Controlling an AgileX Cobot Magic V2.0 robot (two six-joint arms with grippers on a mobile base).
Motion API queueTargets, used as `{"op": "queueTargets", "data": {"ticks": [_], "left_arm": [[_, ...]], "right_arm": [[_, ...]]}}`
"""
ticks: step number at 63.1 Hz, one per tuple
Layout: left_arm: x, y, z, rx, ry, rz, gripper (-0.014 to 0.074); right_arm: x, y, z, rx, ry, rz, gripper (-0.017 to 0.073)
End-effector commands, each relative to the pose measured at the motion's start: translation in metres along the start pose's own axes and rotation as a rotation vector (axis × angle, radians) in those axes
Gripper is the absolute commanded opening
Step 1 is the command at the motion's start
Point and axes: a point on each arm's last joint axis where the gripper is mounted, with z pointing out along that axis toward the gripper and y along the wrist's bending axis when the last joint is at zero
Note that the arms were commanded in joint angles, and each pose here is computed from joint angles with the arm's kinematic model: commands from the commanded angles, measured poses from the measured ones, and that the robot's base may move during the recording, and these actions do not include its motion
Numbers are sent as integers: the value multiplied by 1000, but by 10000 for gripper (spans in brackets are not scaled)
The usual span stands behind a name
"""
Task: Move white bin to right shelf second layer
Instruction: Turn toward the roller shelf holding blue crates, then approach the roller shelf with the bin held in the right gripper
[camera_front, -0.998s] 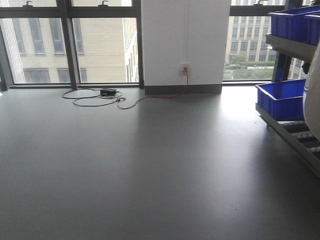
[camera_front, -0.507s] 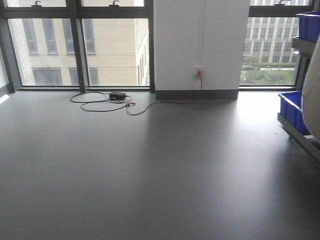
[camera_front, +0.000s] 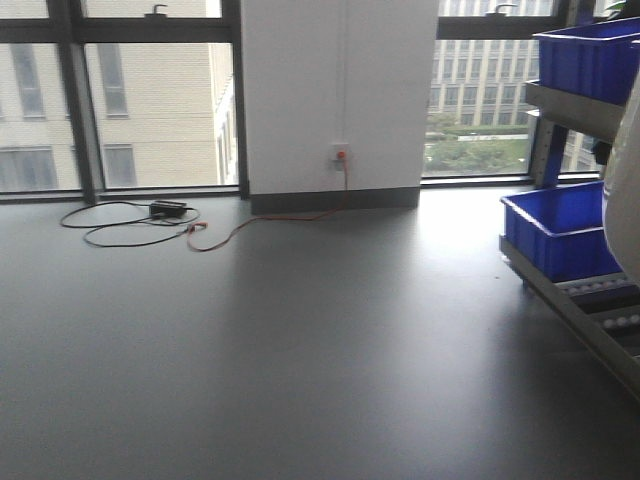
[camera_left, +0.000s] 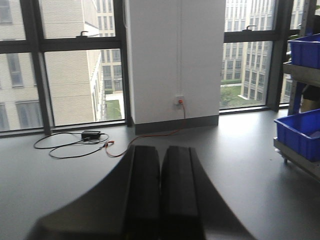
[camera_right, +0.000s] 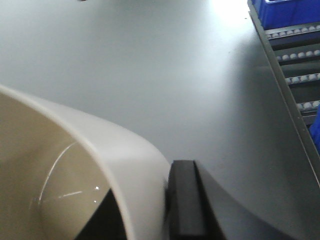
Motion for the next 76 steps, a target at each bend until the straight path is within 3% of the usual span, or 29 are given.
{"op": "queueTargets", "data": {"ticks": [1,76], "left_arm": [[3,0,-1,-5,-65,-13,85],[3,0,-1,-5,-65,-13,85]], "right_arm": [[-18,2,-5,-14,-121,3,55],[-18,2,-5,-14,-121,3,55]]}}
